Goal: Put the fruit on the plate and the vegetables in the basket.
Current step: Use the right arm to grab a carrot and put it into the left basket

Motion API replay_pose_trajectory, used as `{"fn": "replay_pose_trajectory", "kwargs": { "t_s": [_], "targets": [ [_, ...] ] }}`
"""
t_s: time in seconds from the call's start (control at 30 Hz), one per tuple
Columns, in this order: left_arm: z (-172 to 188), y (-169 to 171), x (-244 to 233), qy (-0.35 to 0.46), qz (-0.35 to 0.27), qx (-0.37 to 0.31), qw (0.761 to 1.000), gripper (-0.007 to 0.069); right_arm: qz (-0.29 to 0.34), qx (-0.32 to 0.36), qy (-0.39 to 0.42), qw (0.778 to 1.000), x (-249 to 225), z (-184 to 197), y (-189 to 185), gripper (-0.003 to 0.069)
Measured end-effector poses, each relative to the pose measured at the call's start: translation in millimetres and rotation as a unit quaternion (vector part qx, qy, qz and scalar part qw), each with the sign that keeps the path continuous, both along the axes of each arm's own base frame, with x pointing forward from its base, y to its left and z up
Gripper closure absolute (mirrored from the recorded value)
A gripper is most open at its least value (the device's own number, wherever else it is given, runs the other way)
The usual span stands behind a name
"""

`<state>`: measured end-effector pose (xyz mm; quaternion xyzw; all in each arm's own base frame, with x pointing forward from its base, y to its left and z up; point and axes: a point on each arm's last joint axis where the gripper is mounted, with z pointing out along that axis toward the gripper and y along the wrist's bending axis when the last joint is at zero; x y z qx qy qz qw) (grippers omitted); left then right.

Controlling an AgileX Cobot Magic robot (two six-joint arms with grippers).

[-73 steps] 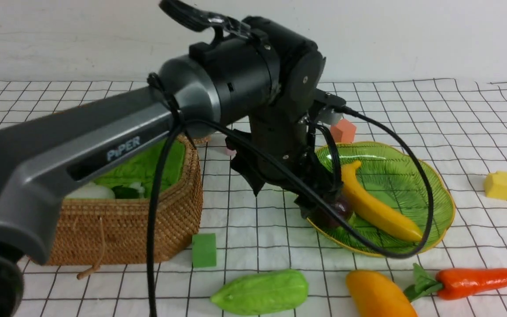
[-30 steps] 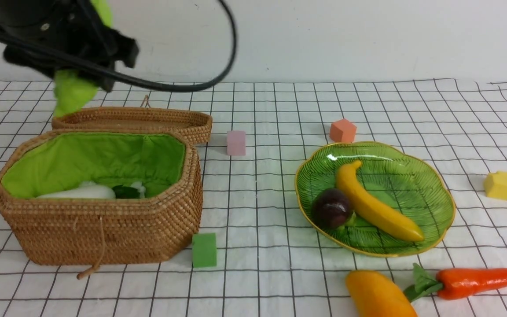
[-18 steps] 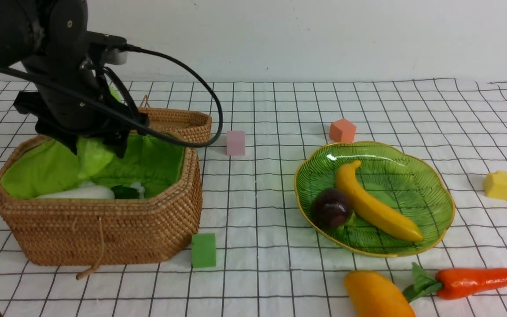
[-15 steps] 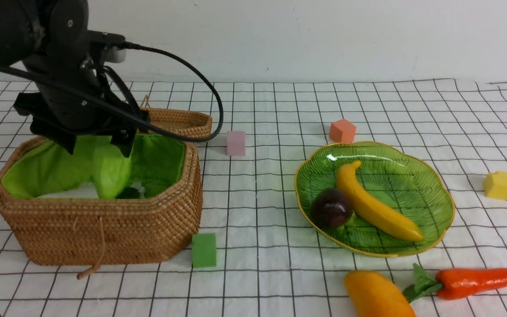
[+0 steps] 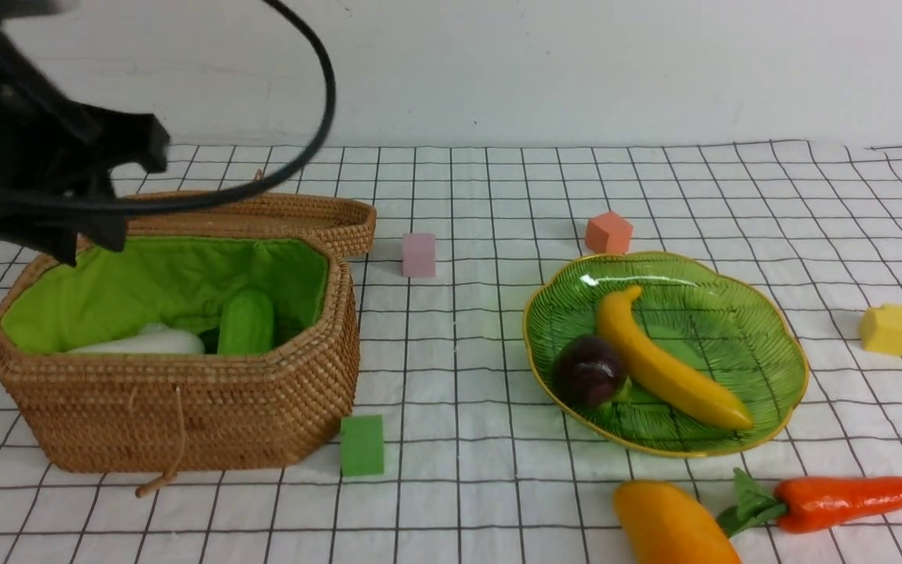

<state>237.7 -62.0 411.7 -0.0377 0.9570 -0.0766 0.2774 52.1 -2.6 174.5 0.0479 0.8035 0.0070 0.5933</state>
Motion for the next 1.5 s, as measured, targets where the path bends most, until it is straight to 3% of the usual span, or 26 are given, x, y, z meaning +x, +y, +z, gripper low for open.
{"fn": "replay_pose_trajectory", "kwargs": {
  "t_s": [0.03, 0.1, 0.2, 0.37, 0.73, 0.97, 1.07, 1.23, 1.5],
  "targets": [
    [4, 4, -29, -0.008, 0.003, -0.029, 1.000, 0.0579, 0.000, 0.000, 0.000, 1.000, 0, 0, 0, 0.0414],
    [-5, 9, -60, -0.002, 0.005, -0.048, 0.999, 0.0638, 0.000, 0.000, 0.000, 1.000, 0, 0, 0, 0.0414],
    [-24, 18, -96, 0.004, 0.011, -0.055, 0.998, 0.0638, 0.000, 0.000, 0.000, 1.000, 0, 0, 0, 0.0414],
    [-89, 32, -153, 0.007, 0.023, -0.076, 0.997, 0.0638, 0.000, 0.000, 0.000, 1.000, 0, 0, 0, 0.0414],
    [-106, 48, -219, -0.125, 0.014, -0.127, 0.984, 0.0638, 0.000, 0.000, 0.000, 1.000, 0, 0, 0, 0.0414],
    [-102, 63, -219, -0.209, 0.036, -0.063, 0.975, 0.0638, 0.000, 0.000, 0.000, 1.000, 0, 0, 0, 0.0414],
    [-107, 66, -207, -0.274, 0.043, -0.035, 0.960, 0.0638, 0.000, 0.000, 0.000, 1.000, 0, 0, 0, 0.0414],
    [-134, 65, -211, -0.388, 0.025, -0.057, 0.920, 0.0638, 0.000, 0.000, 0.000, 1.000, 0, 0, 0, 0.0414],
    [-208, 62, -192, -0.334, 0.080, -0.040, 0.938, 0.0638, 0.000, 0.000, 0.000, 1.000, 0, 0, 0, 0.0414]
  ]
}}
